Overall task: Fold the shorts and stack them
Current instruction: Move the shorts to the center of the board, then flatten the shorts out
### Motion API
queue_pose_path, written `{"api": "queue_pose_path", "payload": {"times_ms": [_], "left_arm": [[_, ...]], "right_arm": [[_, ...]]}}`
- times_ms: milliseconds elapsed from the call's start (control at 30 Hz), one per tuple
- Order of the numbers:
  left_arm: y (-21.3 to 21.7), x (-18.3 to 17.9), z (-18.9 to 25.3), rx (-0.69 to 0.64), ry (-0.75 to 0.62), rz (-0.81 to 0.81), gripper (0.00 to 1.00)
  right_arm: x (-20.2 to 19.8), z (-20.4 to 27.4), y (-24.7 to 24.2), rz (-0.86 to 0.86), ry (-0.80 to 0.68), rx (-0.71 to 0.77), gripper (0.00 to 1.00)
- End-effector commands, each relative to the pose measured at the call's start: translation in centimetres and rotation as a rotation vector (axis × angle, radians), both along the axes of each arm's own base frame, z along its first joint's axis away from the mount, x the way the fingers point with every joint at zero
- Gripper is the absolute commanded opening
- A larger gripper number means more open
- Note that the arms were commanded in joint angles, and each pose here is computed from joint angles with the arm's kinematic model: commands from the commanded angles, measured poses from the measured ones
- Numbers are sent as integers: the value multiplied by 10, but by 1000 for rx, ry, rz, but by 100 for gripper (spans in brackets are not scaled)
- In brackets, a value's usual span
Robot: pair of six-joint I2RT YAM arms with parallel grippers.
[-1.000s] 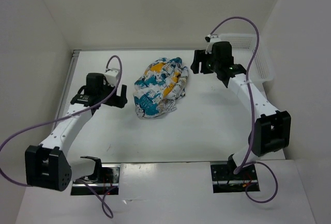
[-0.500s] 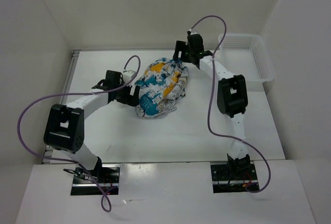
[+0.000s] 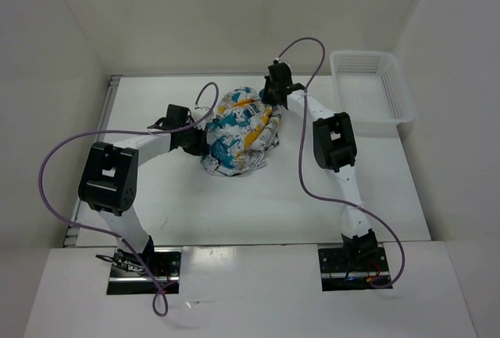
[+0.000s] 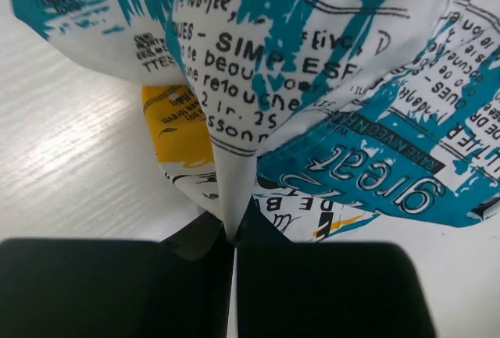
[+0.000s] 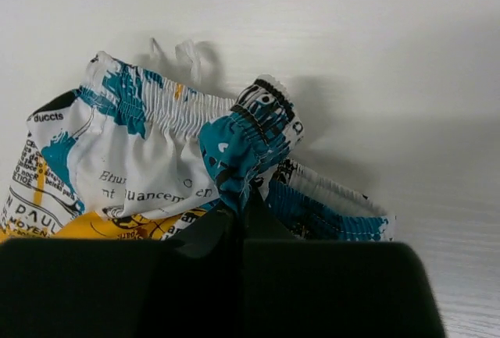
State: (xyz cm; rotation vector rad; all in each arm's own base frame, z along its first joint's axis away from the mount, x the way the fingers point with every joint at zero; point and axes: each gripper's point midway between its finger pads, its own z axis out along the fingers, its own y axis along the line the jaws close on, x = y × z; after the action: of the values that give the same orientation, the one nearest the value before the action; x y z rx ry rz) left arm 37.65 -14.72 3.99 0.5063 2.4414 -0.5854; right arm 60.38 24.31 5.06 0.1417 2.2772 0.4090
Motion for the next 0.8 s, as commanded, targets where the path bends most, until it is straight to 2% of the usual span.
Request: {"api": "queue_pose_path", "payload": {"times_ms": [0,67,133,167,200,233,333,367,400,433,467,500,533,567,633,667,700,767], "left_arm": [[-3,35,36,-4,-167,15,0],[8,56,57,44,-261,77,0],[47,94,112,149,-446,262,0],[55,106,131,140,-492,288,0],[89,119,158,178,-552,394,0],[104,135,214,165,-656,449,0],[145,134,280,178,-718,539,0],[143,125,312,157,-766,535,0],[140,114,313,154,-741,518,0],[137,102,310,151,-720,503,2],[127,80,321,133,-735,475,6],[107,60,280,135,-631,409,11],[99,35,284,116,-638,379,20],[91,17,266,115,-584,345,41],[74,-26,229,73,-479,248,52],[70,-46,210,65,-399,214,56],[63,-64,209,30,-387,176,62],[58,-91,179,25,-294,141,66]], "right_arm": [[15,65,-3,-20,-134,-18,0],[29,122,-1,-8,-266,-13,0],[34,199,-3,0,-420,-8,0],[33,226,-6,-4,-474,-13,0],[28,266,-12,-3,-549,-27,0],[23,306,-16,-12,-628,-24,0],[-1,378,-32,-15,-751,-69,0],[-10,381,-34,12,-739,-92,0],[-18,381,-32,51,-732,-108,1],[-36,373,-29,131,-699,-127,8],[-47,362,-27,176,-668,-136,19],[-58,348,-25,226,-630,-149,24],[-79,319,-27,289,-565,-173,30],[-91,302,-28,318,-526,-182,47],[-133,245,-35,427,-399,-225,55],[-150,230,-32,475,-368,-218,63],[-174,183,-39,503,-255,-224,67],[-204,173,-50,527,-235,-237,74]]}}
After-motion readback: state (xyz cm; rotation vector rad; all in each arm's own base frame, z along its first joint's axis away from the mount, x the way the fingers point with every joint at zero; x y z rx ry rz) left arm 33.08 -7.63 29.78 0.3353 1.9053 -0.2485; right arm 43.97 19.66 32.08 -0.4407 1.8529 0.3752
